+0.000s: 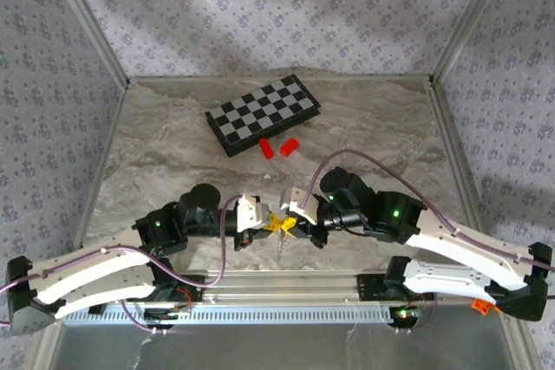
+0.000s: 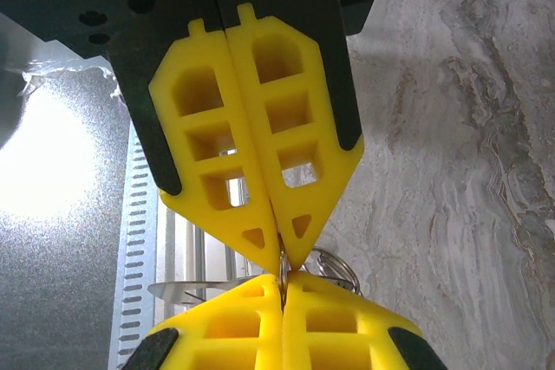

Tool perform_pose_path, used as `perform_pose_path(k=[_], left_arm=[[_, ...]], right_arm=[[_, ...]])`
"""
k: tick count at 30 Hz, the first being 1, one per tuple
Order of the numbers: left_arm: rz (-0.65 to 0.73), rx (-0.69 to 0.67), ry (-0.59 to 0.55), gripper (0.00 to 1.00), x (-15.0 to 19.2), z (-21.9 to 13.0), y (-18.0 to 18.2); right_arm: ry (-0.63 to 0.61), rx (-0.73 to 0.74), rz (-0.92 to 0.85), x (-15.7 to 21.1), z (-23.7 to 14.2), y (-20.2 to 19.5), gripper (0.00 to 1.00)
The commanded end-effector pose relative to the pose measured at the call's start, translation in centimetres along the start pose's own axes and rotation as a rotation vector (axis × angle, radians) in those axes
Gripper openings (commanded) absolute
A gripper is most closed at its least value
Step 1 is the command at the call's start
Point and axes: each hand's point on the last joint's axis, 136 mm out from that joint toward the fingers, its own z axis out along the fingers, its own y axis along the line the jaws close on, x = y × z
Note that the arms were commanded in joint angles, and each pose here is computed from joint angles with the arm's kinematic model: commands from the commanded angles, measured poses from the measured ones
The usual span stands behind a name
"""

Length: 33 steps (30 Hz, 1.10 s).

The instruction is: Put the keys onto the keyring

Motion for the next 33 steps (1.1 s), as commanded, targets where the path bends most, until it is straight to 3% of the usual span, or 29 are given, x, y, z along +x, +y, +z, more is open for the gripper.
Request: perform_pose_path(k=[1,16,19,21,31,33], left_arm=[[0.021,0.007,-0.103,0.00,-2.4,-0.2,-0.2],[0.036,0.005,-0.174,0.00,-3.8,-0.9,-0.4],[0.039,0.004,-0.195,0.00,-4.1,-1.2,-0.4],[0.044,0.004,-0.223,0.00,-4.6,-1.7,-0.6],[0.062,0.028,-0.273,0.00,-5.7,-2.4,-1.2],[0.061,0.033,-0.278,0.00,-5.7,-2.4,-1.3]], right_arm=[[-0.076,-0.033,-0.041,-2.1,-0.8,0.8,0.00],[-0.155,-0.029,-0.078,-2.3,-1.4,1.5,0.00],[-0.166,-0.005,-0.064,-2.4,-1.6,1.1,0.18],[-0.183,0.005,-0.053,-2.5,-1.8,1.0,0.22],[-0.240,0.022,-0.026,-2.9,-2.9,0.6,0.24],[-0.247,0.025,-0.026,-3.1,-2.9,0.5,0.21]])
